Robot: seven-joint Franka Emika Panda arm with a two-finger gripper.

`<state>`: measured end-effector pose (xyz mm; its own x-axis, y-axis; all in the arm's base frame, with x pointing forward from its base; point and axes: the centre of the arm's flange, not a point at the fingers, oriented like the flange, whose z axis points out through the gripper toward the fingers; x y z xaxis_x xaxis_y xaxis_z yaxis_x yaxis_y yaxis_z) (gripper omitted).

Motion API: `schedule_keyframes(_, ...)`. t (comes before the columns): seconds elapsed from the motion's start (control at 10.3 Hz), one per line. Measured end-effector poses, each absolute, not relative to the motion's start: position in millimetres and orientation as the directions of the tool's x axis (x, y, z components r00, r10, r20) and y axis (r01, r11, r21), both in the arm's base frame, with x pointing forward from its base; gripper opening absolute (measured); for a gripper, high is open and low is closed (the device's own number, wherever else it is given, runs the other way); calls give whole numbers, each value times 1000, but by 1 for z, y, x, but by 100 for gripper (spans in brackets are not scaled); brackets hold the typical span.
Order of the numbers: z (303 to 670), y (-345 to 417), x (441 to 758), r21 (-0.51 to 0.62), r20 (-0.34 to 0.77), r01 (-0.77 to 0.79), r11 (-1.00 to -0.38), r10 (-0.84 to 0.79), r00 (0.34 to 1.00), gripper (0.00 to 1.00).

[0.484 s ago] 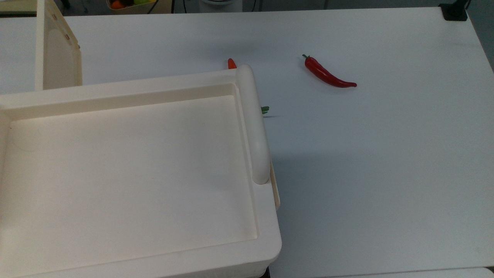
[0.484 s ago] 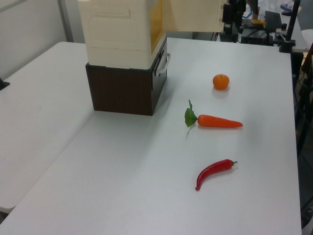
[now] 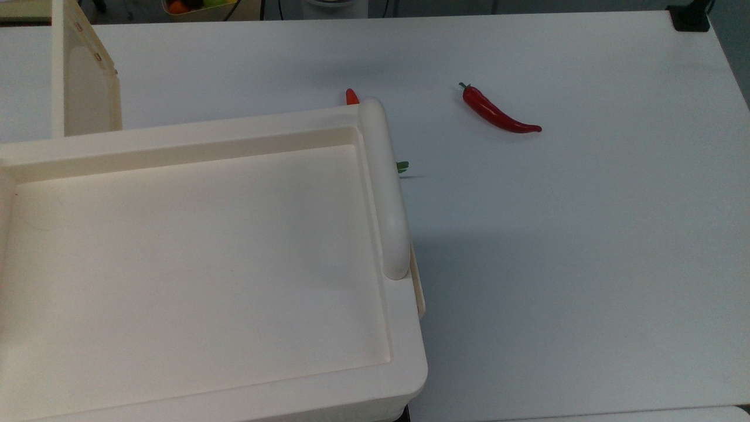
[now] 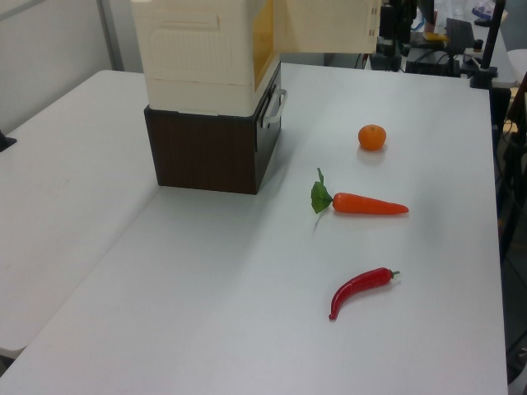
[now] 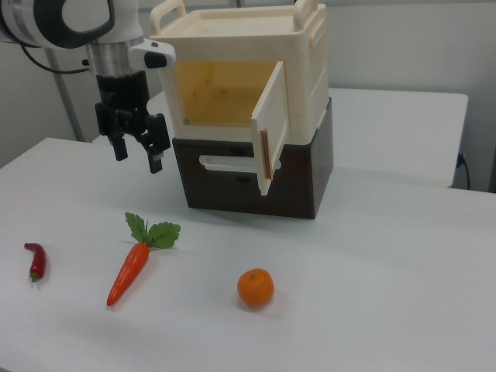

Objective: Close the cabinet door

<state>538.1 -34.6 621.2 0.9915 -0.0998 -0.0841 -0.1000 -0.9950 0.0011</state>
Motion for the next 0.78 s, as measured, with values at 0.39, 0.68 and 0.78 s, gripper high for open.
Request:
schedule_keyframes(0.39, 621, -43, 532, -9, -115, -27, -1000, -26, 993, 55)
schedule_keyframes(0.68, 626, -69, 526, -32, -105, 140, -990, 142, 984, 8)
schedule_keyframes(0.78, 631, -92, 522, -40, -94, 216, -976, 219, 971, 1)
